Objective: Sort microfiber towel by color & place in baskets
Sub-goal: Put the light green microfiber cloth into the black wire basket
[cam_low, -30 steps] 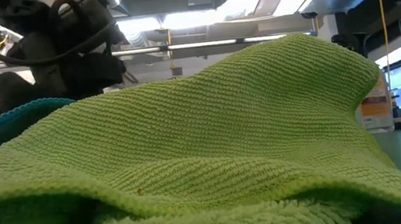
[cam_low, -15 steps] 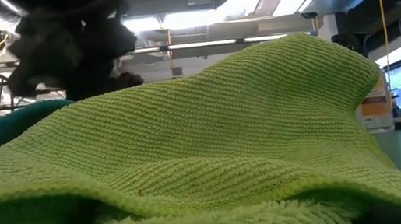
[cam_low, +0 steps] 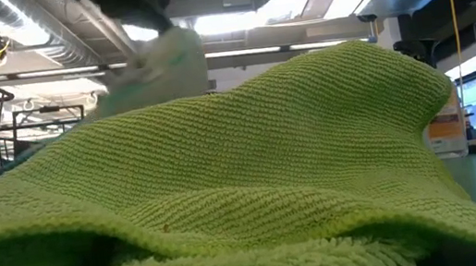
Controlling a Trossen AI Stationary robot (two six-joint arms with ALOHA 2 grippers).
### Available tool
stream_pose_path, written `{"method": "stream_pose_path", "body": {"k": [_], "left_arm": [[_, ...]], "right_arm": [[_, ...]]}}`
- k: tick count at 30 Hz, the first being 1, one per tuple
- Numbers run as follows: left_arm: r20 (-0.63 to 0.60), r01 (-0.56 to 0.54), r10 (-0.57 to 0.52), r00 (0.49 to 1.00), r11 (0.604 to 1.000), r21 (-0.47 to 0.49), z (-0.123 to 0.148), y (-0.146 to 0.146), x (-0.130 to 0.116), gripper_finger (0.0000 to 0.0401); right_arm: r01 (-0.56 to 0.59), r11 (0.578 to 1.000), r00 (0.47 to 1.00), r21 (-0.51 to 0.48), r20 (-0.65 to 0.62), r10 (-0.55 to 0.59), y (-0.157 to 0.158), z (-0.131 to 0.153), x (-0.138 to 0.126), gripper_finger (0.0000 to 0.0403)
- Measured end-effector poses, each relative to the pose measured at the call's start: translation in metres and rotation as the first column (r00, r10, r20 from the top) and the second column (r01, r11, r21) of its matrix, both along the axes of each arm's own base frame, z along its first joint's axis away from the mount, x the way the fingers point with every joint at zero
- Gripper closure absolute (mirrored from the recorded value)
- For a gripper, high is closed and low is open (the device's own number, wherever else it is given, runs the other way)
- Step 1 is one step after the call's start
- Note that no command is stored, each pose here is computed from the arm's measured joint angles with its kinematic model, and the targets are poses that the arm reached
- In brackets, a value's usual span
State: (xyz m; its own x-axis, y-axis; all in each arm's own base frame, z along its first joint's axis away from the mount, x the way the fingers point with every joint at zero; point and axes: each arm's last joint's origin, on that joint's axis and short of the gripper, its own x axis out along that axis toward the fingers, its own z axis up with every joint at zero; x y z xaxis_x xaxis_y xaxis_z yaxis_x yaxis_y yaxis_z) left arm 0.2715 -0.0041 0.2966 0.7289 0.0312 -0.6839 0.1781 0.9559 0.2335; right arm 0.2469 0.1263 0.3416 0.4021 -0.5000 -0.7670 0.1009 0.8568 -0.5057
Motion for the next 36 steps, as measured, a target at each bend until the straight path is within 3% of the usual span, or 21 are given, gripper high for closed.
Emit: {"method": "stream_pose_path", "body": {"k": [9, 15, 28, 33, 36], "left_arm": [[0.271, -0.184, 0.164, 0.948, 0.982, 0.048, 0.072, 0.023, -0.054, 0.0401], [0.465, -0.362, 0.296, 0.834, 0.931, 0.056, 0.116, 0.035, -0.091, 0.0401], [0.704, -0.637, 0.432, 0.563, 0.77, 0.037, 0.195, 0.051, -0.158, 0.0401], [0.742, -0.752, 0.5, 0.447, 0.659, 0.009, 0.212, 0.055, -0.174, 0.0401], [0.732, -0.805, 0.543, 0.412, 0.594, 0.012, 0.211, 0.059, -0.179, 0.0401]], "right_arm": [[0.074, 0.997, 0.996, -0.024, -0.038, -0.075, -0.023, -0.018, 0.012, 0.0251], [0.095, 0.995, 0.994, -0.031, -0.042, -0.096, -0.039, -0.022, 0.021, 0.0251], [0.058, 0.995, 0.997, 0.082, -0.06, -0.053, -0.074, -0.022, 0.043, 0.0251], [0.037, 0.991, 0.998, 0.131, -0.062, -0.03, -0.083, -0.022, 0.048, 0.0251], [0.05, 0.989, 0.997, 0.139, -0.064, -0.041, -0.088, -0.023, 0.049, 0.0251]]}}
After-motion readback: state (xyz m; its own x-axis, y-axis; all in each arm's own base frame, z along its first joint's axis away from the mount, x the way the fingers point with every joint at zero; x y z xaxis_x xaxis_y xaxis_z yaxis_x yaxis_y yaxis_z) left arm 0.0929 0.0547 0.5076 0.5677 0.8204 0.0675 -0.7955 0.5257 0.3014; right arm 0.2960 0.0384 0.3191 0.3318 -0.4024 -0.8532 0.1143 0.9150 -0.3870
